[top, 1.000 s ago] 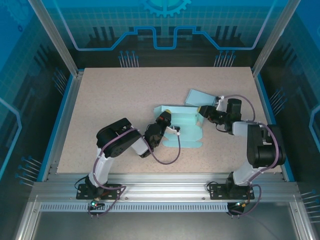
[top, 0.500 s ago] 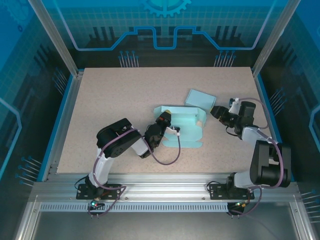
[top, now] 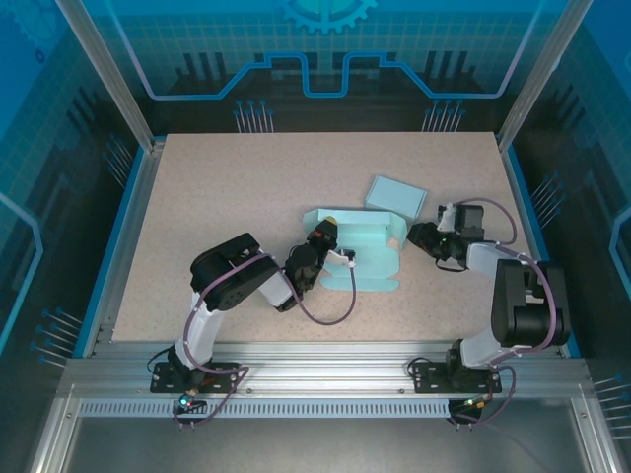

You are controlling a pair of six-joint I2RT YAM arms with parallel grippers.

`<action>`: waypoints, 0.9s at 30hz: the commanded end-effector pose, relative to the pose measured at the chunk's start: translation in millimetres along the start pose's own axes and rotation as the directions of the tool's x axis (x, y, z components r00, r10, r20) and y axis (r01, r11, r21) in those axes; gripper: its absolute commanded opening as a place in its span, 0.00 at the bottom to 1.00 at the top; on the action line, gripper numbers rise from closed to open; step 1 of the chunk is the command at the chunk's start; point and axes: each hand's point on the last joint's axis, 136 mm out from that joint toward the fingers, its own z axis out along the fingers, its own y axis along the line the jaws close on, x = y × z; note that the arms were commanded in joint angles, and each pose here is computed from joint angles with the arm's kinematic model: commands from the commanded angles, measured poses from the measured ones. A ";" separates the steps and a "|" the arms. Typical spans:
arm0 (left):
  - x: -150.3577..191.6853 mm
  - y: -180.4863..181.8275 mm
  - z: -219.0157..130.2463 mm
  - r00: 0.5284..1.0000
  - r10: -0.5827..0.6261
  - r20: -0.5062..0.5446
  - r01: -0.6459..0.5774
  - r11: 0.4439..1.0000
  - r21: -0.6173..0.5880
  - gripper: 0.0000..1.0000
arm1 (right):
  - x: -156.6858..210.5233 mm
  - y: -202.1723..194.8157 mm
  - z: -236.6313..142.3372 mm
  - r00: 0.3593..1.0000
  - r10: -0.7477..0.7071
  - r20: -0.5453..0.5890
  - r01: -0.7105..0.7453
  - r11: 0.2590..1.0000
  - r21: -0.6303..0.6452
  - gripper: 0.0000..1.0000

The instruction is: Fold the paper box

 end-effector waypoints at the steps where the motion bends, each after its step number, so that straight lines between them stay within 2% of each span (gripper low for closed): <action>1: -10.4 -20.7 -5.8 0.998 0.053 0.033 -0.055 0.996 0.063 0.00 | 7.0 6.9 3.6 0.997 -0.076 -0.003 0.076 0.997 0.007 0.40; 14: -11.9 -18.2 -4.6 0.997 0.064 0.040 -0.066 0.996 0.055 0.00 | 18.1 29.6 6.8 0.977 -0.215 0.008 0.215 0.977 -0.016 0.48; 21: -14.2 -19.5 -4.9 0.997 0.066 0.048 -0.069 0.996 0.055 0.00 | 14.6 45.3 12.9 0.961 -0.275 0.029 0.276 0.960 -0.044 0.52; 27: -15.0 -19.9 -5.0 0.996 0.067 0.052 -0.070 0.996 0.055 0.00 | 7.4 51.7 22.1 0.947 -0.317 0.053 0.319 0.948 -0.019 0.52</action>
